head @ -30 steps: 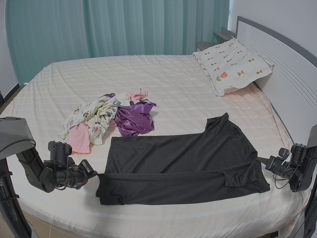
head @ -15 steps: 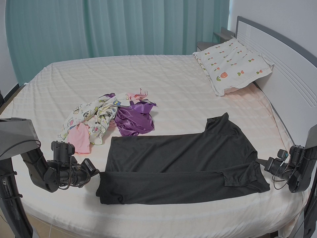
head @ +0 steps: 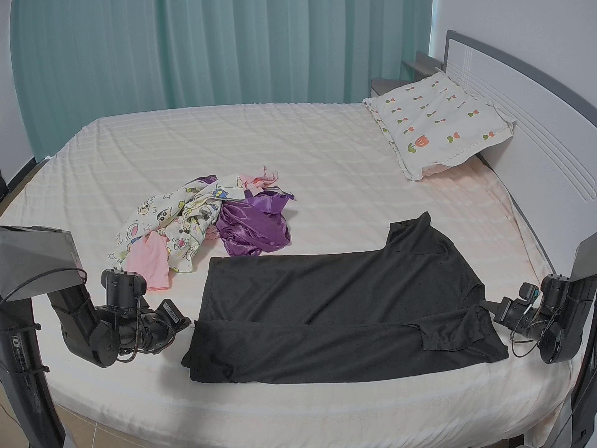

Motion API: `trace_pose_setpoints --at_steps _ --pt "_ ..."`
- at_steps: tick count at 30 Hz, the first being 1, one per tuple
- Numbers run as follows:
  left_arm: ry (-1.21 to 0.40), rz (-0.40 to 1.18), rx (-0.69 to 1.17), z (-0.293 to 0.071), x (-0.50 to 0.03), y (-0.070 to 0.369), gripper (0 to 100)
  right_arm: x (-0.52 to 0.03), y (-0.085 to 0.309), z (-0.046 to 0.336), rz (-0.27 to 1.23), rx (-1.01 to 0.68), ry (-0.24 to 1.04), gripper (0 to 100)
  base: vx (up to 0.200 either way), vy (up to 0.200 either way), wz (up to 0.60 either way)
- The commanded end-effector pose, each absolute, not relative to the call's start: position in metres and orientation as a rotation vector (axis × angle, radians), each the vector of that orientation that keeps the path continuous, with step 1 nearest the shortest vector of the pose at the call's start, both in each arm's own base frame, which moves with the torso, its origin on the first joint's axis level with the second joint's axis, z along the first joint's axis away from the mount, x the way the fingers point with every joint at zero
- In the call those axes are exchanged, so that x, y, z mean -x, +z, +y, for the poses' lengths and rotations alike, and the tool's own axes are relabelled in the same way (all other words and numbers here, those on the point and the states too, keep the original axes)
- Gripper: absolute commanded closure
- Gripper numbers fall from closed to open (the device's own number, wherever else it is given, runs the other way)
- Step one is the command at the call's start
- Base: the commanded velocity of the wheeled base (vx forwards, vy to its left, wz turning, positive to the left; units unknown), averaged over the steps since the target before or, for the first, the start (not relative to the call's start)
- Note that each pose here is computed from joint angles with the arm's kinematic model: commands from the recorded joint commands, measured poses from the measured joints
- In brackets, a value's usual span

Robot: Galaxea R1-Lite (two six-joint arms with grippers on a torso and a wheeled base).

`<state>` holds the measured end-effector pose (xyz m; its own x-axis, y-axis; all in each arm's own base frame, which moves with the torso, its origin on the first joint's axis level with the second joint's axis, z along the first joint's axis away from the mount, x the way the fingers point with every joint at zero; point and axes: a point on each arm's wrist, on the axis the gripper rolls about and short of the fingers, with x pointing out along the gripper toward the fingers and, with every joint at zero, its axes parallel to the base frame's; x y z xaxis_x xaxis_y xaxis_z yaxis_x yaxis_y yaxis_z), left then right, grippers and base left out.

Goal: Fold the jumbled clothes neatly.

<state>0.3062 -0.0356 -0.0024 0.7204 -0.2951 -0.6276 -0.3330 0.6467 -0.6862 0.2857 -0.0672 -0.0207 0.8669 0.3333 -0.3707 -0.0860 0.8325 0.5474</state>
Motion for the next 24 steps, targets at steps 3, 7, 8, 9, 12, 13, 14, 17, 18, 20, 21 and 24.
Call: trace_pose_setpoints --at_steps 3,7,8,9,12,13,14,17,18,20,21,24 --pt "0.024 0.803 0.89 -0.037 -0.307 -0.005 0 -0.286 -0.023 -0.066 0.483 -0.548 0.234 0 0.0 0.0 0.0" --pt "0.022 0.802 0.892 -0.037 -0.306 -0.005 0 -0.285 -0.022 -0.066 0.483 -0.548 0.235 0 0.0 0.0 0.0" --pt "0.022 0.802 0.892 -0.037 -0.306 -0.004 0 -0.284 -0.021 -0.066 0.481 -0.548 0.234 0 0.0 0.0 0.0" --pt "0.023 0.804 0.892 -0.037 -0.305 -0.005 0 -0.284 -0.02 -0.066 0.478 -0.548 0.236 0 0.0 0.0 0.0" --pt "0.028 0.81 0.891 -0.037 -0.302 -0.004 0 -0.284 -0.014 -0.067 0.457 -0.54 0.231 0 0.0 0.0 0.0" --pt "0.029 0.812 0.892 -0.036 -0.3 -0.004 0 -0.284 -0.011 -0.067 0.448 -0.537 0.221 0 0.0 0.0 0.0" --pt "0.03 0.811 0.893 -0.035 -0.299 -0.003 0 -0.284 -0.009 -0.067 0.443 -0.536 0.216 0 0.0 0.0 0.0" --pt "0.024 0.763 0.903 -0.03 -0.29 0.015 0 -0.285 0.005 -0.067 0.397 -0.555 0.18 0 0.0 0.0 0.0" --pt "0.024 0.756 0.904 -0.028 -0.288 0.018 0 -0.285 0.01 -0.066 0.386 -0.564 0.175 0 0.0 0.0 0.0" --pt "0.021 0.744 0.906 -0.027 -0.284 0.023 0 -0.285 0.018 -0.063 0.365 -0.572 0.174 0 0.0 0.0 0.0" --pt "0.021 0.744 0.906 -0.027 -0.284 0.023 0 -0.285 0.018 -0.063 0.365 -0.572 0.174 0 0.0 0.0 0.0" --pt "0.041 0.734 0.928 -0.022 -0.283 0.025 0 -0.284 0.023 -0.057 0.353 -0.565 0.148 0 0.0 0.0 0.0"
